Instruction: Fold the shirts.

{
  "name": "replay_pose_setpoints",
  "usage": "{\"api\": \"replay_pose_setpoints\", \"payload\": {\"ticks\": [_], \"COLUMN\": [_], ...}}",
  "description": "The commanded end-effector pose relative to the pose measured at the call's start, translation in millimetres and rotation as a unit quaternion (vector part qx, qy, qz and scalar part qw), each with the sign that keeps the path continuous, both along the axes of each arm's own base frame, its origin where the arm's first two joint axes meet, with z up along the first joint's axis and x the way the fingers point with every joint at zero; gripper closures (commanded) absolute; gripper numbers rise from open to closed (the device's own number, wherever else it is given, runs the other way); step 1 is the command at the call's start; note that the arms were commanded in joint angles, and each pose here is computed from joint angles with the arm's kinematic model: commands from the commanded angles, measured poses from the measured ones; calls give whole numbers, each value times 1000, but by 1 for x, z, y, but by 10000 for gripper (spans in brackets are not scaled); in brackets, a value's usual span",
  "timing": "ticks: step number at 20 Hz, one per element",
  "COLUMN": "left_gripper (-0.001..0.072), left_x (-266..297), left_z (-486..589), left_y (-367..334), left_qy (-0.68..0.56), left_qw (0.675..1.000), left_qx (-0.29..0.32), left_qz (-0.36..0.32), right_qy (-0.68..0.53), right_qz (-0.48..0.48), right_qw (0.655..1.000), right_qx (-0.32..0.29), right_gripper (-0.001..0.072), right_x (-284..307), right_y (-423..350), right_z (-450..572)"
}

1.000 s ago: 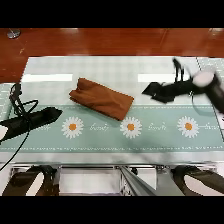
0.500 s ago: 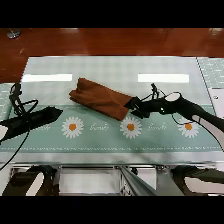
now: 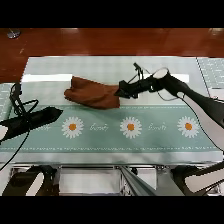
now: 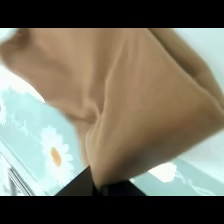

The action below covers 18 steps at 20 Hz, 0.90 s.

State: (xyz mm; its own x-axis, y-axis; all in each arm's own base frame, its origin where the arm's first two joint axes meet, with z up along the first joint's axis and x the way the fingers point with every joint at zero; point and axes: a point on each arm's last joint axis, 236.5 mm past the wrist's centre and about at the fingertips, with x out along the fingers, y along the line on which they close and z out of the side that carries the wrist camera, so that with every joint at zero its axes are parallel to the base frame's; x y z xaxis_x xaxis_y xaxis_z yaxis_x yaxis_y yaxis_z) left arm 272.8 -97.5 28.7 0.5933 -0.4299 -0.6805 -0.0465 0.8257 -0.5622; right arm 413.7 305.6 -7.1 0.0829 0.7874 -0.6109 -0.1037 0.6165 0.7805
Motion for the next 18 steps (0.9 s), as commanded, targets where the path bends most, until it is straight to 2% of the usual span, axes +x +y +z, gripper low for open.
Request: {"api": "replay_pose_setpoints", "payload": {"ticks": [1,4,6,11,15,18], "left_gripper": [680,679,679,679,679,679], "left_x": [0,0,-1,-7,-14,-14], "left_z": [-1,-1,-1,-4,-8,-8], "left_y": [0,0,-1,-3,-7,-6], "left_qy": [1,1,3,15,29,29], "left_qw": [1000,1000,1000,1000,999,999], "left_qx": [0,0,0,-1,-2,-2], "left_qz": [0,0,-2,-10,-21,-21], "right_qy": [-84,-154,-170,-145,-65,4], "right_qz": [49,44,29,-124,-248,-328], "right_qw": [991,972,966,959,939,910], "right_qx": [-87,-174,-191,-211,-228,-254], "right_gripper": [683,684,684,684,686,686], "right_x": [27,49,49,39,-8,-63], "right_y": [-19,-64,-100,-238,-347,-411], "right_z": [66,127,164,222,233,216]}}
